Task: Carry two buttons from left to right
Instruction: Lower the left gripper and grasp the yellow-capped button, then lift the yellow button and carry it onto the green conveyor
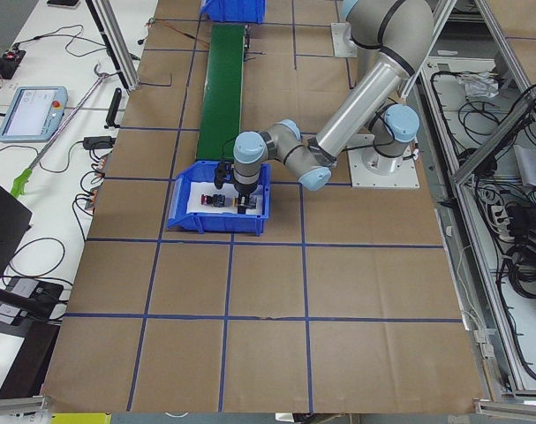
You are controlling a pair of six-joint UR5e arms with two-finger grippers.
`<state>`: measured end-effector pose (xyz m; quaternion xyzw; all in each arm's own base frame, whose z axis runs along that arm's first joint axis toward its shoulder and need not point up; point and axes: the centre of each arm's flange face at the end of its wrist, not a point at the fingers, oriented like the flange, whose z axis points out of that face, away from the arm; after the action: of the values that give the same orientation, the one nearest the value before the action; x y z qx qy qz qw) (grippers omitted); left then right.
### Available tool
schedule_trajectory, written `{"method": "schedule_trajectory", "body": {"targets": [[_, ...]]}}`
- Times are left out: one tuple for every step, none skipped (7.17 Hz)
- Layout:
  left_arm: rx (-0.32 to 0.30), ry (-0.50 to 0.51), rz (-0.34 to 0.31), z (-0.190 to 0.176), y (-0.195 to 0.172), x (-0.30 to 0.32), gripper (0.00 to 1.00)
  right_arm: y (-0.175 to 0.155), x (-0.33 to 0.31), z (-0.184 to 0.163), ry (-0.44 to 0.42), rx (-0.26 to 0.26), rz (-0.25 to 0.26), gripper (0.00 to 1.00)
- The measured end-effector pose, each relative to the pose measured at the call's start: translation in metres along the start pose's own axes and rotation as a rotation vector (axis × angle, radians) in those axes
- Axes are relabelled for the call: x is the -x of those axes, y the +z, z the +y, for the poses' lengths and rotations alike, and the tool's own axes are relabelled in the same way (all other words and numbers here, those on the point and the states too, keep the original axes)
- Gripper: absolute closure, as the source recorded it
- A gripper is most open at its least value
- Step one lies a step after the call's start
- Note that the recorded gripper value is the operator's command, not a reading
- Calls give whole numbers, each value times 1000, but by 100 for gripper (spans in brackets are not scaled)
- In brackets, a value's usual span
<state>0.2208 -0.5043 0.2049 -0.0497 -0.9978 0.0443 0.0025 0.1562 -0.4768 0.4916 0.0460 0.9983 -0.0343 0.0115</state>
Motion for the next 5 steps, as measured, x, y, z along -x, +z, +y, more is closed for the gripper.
{"method": "schedule_trajectory", "body": {"targets": [[-2,-20,-3,-1,-1,0,83,0,0,0,0,0,0,0],[-6,-43,-7,-2,-4,2,84,0,0,0,-1,0,0,0],[-15,-58,-17,-5,-11,3,84,0,0,0,-1,1,0,0],[-33,-68,-34,-12,-27,7,84,0,0,0,-1,1,0,0],[-44,-71,-44,-22,-52,12,84,0,0,0,-1,0,0,0]]}}
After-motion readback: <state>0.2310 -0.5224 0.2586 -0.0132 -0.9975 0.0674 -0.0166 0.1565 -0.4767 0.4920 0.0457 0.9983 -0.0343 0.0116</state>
